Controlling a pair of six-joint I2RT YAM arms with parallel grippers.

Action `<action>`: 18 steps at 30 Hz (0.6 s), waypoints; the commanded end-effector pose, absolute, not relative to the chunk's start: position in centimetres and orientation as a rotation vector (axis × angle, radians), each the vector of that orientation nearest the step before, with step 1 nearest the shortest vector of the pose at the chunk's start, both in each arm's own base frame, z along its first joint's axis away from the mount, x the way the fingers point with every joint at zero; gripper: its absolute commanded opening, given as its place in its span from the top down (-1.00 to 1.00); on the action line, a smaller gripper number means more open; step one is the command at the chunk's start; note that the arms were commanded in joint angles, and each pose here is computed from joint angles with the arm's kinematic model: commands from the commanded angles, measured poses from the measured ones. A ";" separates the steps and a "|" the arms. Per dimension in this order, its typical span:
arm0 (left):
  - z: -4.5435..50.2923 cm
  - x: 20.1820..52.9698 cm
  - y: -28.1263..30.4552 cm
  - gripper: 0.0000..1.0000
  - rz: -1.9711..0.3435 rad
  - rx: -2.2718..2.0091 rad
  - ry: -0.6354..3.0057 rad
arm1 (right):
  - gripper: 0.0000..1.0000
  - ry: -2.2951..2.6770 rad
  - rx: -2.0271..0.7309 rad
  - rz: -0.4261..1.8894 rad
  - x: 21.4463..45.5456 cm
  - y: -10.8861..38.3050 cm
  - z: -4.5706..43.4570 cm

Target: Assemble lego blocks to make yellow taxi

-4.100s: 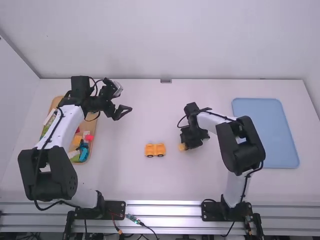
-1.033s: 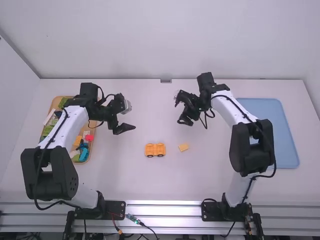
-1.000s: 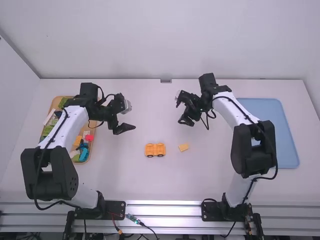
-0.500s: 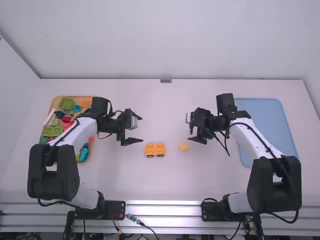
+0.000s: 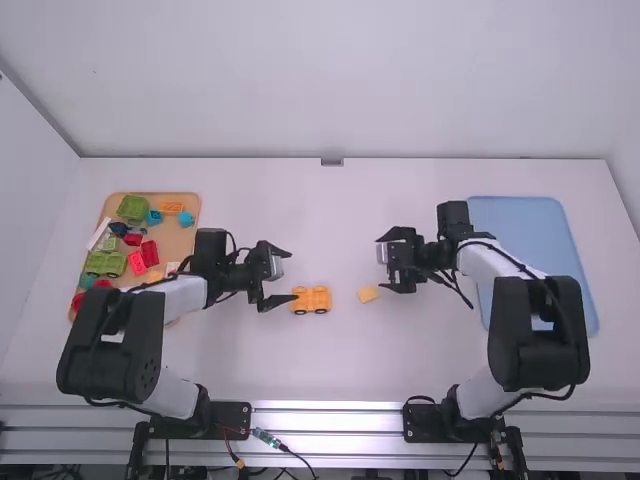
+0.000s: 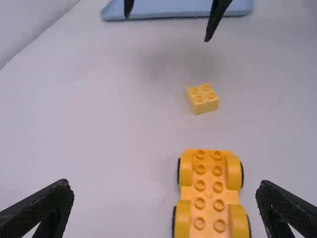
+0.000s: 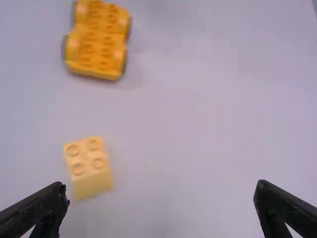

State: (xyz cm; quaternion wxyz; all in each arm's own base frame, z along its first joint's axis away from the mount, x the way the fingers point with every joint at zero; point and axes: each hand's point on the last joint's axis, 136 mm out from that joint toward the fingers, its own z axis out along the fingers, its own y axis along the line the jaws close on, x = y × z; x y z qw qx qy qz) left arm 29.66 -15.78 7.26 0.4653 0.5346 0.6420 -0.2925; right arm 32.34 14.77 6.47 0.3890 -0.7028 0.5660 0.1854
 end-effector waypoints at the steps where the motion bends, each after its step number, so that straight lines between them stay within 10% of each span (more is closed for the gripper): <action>1: 6.7 28.6 -15.9 -0.98 -0.806 1.252 1.636 | -0.99 1.576 -1.668 0.576 32.5 15.6 6.7; 18: 5.6 27.0 -16.6 -0.98 -0.784 1.364 1.486 | -0.99 1.471 -1.909 0.709 27.6 17.4 1.0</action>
